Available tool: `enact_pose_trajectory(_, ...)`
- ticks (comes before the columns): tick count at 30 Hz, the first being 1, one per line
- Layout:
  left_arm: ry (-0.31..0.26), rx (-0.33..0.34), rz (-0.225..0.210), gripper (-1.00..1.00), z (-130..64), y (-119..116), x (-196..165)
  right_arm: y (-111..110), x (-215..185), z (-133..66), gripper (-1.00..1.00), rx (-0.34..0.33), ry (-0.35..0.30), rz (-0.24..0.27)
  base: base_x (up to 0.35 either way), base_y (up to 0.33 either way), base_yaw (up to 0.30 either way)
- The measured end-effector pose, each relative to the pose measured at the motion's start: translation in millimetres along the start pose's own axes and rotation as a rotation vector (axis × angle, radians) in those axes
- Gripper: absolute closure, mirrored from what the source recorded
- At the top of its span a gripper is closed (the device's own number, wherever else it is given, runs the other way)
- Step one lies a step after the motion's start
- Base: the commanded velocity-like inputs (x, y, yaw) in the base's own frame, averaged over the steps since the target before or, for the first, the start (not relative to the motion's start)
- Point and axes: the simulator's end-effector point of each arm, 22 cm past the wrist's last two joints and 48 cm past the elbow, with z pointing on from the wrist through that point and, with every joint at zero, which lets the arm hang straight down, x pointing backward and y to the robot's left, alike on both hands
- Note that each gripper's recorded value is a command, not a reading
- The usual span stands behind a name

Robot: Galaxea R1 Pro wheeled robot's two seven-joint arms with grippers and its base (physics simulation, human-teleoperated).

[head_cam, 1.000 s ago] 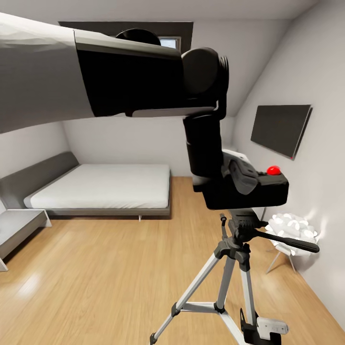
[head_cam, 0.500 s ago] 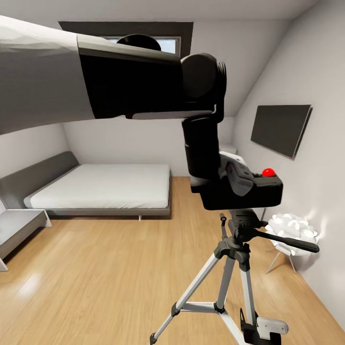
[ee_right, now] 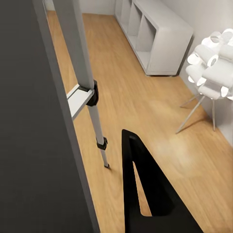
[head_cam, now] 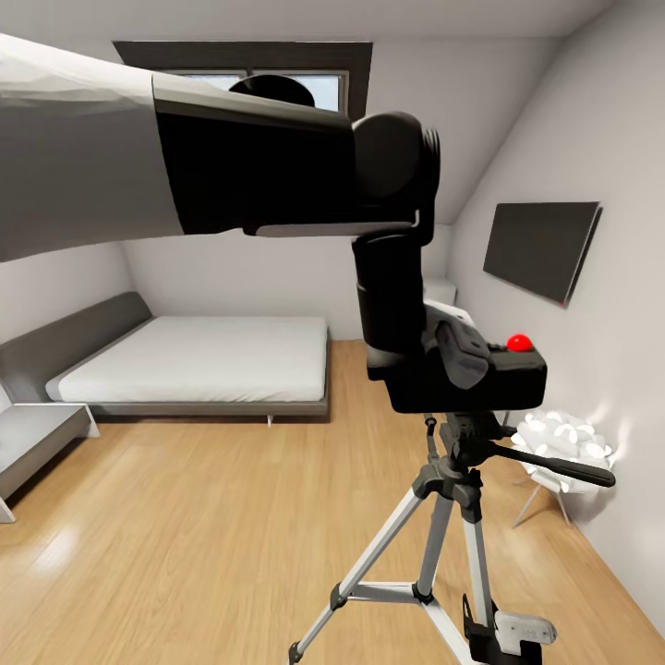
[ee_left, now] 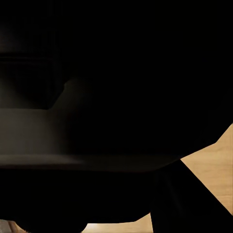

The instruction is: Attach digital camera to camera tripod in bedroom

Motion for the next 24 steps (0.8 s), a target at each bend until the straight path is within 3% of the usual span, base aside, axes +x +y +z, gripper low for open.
enact_pose_trajectory(24,0.006,0.005,0.009,1.0,1.9,-3.2,0.5,-0.1,0.0,0.0,1.0,0.0,0.0,-0.001,0.0,0.0,0.0)
